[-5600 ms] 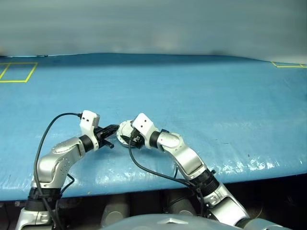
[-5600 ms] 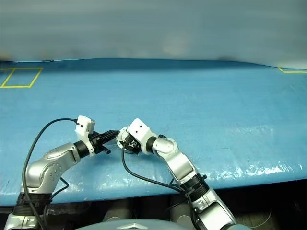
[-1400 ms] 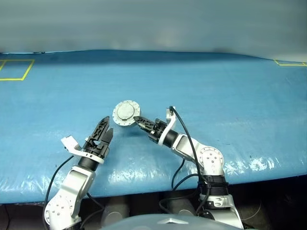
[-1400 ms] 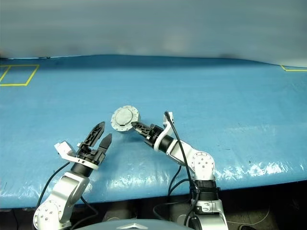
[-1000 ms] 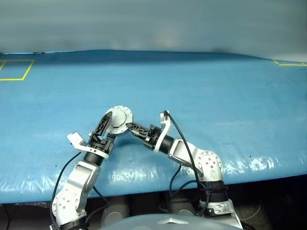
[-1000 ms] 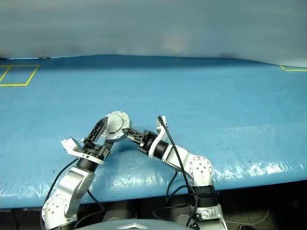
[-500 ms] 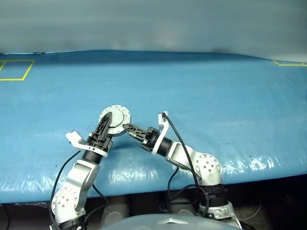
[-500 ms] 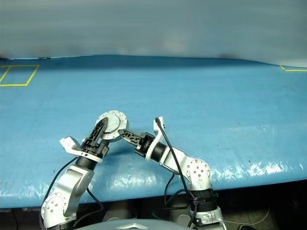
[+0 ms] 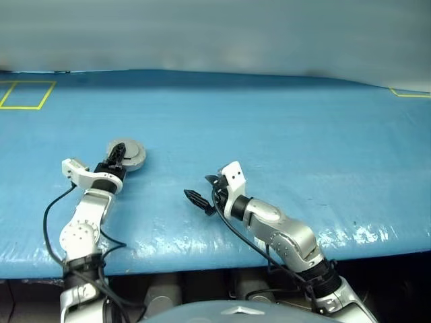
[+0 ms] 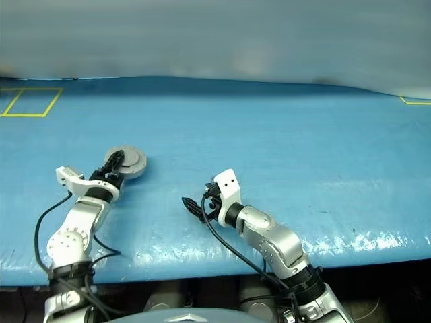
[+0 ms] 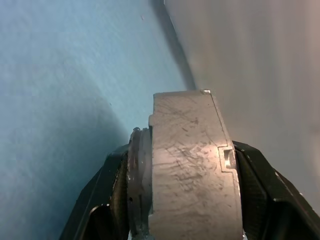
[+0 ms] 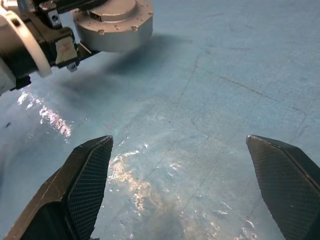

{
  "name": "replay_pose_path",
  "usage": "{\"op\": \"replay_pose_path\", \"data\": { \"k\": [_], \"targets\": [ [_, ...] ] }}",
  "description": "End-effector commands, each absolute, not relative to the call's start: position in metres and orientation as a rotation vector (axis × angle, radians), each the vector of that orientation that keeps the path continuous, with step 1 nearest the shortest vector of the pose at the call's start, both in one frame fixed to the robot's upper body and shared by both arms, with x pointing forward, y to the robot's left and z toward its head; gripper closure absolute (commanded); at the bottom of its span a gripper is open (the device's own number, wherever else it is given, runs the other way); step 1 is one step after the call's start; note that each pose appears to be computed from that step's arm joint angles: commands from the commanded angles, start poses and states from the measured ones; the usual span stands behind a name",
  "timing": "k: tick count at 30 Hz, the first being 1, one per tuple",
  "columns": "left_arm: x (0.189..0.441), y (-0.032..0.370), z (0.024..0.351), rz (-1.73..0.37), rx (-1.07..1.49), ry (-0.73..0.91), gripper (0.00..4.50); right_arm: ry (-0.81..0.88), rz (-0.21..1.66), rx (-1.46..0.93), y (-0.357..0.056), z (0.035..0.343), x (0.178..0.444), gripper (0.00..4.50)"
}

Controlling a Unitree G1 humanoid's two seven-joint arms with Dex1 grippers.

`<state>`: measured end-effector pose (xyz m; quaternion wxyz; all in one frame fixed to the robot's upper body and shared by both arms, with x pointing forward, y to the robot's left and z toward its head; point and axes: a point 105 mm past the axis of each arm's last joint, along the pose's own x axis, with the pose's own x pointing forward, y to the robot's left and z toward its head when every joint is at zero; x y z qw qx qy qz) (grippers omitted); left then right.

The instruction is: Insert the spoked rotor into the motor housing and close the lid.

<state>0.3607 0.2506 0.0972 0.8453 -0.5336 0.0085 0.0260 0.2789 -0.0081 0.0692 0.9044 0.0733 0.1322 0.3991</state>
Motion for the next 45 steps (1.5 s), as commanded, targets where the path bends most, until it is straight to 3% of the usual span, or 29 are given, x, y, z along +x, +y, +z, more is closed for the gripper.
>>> {"op": "replay_pose_path", "data": {
  "k": [1, 7, 12, 16, 18, 19, 25, 28, 36, 42, 45],
  "targets": [
    [0.392, 0.243, 0.129, -0.026, -1.071, -0.047, 2.08, 0.216, 0.767, 0.110, -0.011, 0.072, 0.285, 0.00],
    [0.428, 0.233, 0.118, 0.019, -0.996, 0.037, 2.08, 0.196, 0.748, 0.127, -0.009, 0.070, 0.283, 0.00],
    [0.438, 0.222, 0.093, 0.072, -0.965, 0.170, 2.08, 0.208, 0.737, 0.122, -0.014, 0.066, 0.278, 0.00],
    [0.433, 0.221, 0.080, 0.086, -0.956, 0.224, 0.76, 0.217, 0.725, 0.119, -0.017, 0.063, 0.277, 0.00],
    [0.423, 0.224, 0.069, 0.100, -0.945, 0.275, 0.12, 0.225, 0.722, 0.122, -0.018, 0.061, 0.275, 0.00],
    [0.419, 0.225, 0.065, 0.108, -0.943, 0.294, 0.05, 0.227, 0.721, 0.123, -0.018, 0.061, 0.274, 0.00],
    [0.362, 0.237, 0.037, 0.132, -0.889, 0.432, 0.05, 0.245, 0.742, 0.125, -0.013, 0.059, 0.271, 0.00],
    [0.329, 0.244, 0.032, 0.106, -0.719, 0.480, 0.05, 0.259, 0.759, 0.117, -0.012, 0.058, 0.270, 0.00],
    [0.263, 0.230, 0.056, -0.124, -0.190, 0.372, 0.05, 0.205, 0.717, 0.099, -0.030, 0.065, 0.280, 0.00],
    [0.234, 0.198, 0.059, -0.206, 0.111, 0.198, 0.05, 0.097, 0.682, -0.049, -0.042, 0.069, 0.283, 0.00],
    [0.228, 0.195, 0.060, -0.146, 0.115, 0.124, 0.05, 0.059, 0.685, -0.058, -0.044, 0.072, 0.283, 0.00]
  ]
}}
